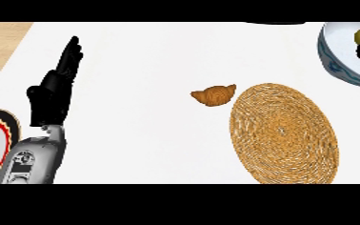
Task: Pick the lemon from the placemat and place it in the bowl
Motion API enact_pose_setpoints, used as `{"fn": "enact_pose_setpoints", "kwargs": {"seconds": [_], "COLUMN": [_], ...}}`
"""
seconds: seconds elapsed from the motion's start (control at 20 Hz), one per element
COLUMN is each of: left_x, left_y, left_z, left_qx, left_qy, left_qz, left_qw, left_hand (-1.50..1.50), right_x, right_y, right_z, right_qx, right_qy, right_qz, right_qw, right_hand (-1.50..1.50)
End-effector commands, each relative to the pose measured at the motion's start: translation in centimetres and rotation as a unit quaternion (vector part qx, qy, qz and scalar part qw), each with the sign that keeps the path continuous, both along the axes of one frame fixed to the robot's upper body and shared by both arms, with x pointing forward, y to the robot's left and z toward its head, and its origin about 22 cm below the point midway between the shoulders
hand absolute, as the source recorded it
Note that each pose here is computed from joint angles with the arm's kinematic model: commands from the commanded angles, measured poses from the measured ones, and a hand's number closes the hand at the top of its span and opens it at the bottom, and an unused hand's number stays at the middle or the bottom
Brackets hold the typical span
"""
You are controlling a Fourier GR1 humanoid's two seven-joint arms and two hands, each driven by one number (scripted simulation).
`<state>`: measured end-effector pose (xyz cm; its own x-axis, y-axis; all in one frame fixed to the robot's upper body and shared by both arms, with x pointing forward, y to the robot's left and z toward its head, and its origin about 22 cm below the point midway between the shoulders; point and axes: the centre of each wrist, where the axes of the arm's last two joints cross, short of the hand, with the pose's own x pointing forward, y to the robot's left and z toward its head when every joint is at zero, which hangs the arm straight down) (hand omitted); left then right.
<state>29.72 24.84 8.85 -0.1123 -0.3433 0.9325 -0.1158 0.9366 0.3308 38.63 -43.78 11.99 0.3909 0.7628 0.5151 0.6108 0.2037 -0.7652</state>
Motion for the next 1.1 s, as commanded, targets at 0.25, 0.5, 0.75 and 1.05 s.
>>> {"fn": "enact_pose_setpoints", "kwargs": {"seconds": [0.25, 0.5, 0.75, 1.05], "left_x": [0.3, -0.3, 0.0, -0.6], "left_y": [-0.4, 0.0, -0.4, -0.8], "left_z": [-1.2, -0.8, -0.4, -1.6], "left_qx": [-0.008, -0.007, -0.001, -0.009], "left_qy": [-0.001, 0.001, -0.009, 0.007], "left_qz": [-0.012, -0.015, -0.016, 0.001], "left_qw": [0.9999, 0.9999, 0.9998, 0.9999], "left_hand": [0.00, 0.00, 0.00, 0.00], "right_x": [-0.8, -1.5, -1.2, -4.4], "right_y": [-2.6, -3.4, -3.7, -7.4], "right_z": [-0.7, -1.4, -0.1, -0.7], "right_qx": [0.122, 0.157, 0.178, 0.227], "right_qy": [0.012, -0.029, -0.098, -0.135], "right_qz": [0.028, 0.072, 0.082, 0.090], "right_qw": [0.992, 0.984, 0.976, 0.960], "right_hand": [-1.50, -1.50, -1.50, -1.50]}}
